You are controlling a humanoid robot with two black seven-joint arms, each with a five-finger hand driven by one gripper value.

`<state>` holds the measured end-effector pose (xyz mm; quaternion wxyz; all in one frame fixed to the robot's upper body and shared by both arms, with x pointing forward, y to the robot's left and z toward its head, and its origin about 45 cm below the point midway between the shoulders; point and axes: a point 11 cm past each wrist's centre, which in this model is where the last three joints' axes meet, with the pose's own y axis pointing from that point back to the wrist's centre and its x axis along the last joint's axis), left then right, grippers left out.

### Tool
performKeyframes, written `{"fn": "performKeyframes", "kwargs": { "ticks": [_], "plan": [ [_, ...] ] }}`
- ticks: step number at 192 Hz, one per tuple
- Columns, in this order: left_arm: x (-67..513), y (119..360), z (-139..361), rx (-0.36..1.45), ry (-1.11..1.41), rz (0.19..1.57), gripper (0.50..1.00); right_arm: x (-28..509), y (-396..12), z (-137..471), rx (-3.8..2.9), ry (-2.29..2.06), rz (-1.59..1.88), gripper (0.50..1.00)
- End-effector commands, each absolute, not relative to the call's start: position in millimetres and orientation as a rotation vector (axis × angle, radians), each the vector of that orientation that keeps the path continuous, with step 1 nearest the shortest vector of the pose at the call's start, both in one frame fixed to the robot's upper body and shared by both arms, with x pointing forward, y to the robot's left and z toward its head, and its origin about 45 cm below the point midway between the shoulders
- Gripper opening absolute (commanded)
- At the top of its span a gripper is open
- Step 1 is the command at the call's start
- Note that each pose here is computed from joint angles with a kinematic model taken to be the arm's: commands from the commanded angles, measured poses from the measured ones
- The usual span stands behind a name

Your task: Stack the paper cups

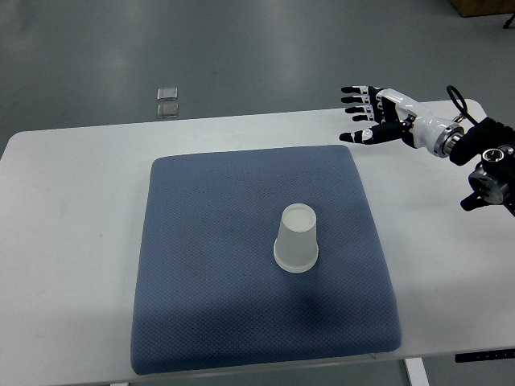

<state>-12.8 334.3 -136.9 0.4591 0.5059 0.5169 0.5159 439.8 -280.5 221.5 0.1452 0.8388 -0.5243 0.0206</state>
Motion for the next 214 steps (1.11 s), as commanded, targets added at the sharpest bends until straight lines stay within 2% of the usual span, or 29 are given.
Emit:
{"fn": "performKeyframes", "kwargs": {
  "ticks": [1,81,109,122,214],
  "plan": [
    [-12.7,334.3,-136.9,1.245,1.274,1.272,1.000,440.8,-283.6,209.9,2.407,-1.641,-0.077,0.885],
    [-12.8,334.3,-136.9,1.246,1.273,1.270,1.000,436.5,-286.7,177.1,2.321,-1.911,-0.346,0.887],
    [-12.8,334.3,-136.9,1.246,1.273,1.270,1.000,438.8,-283.7,171.0,2.229,-2.024,-0.367,0.889],
    [-12.8,334.3,-136.9,1.246,1.273,1.270,1.000,439.1,-284.6,168.9,2.151,-2.101,-0.364,0.915],
    [-12.8,334.3,-136.9,1.246,1.273,1.270,1.000,436.3,-283.1,162.8,2.070,-2.165,-0.369,0.917]
  ]
}}
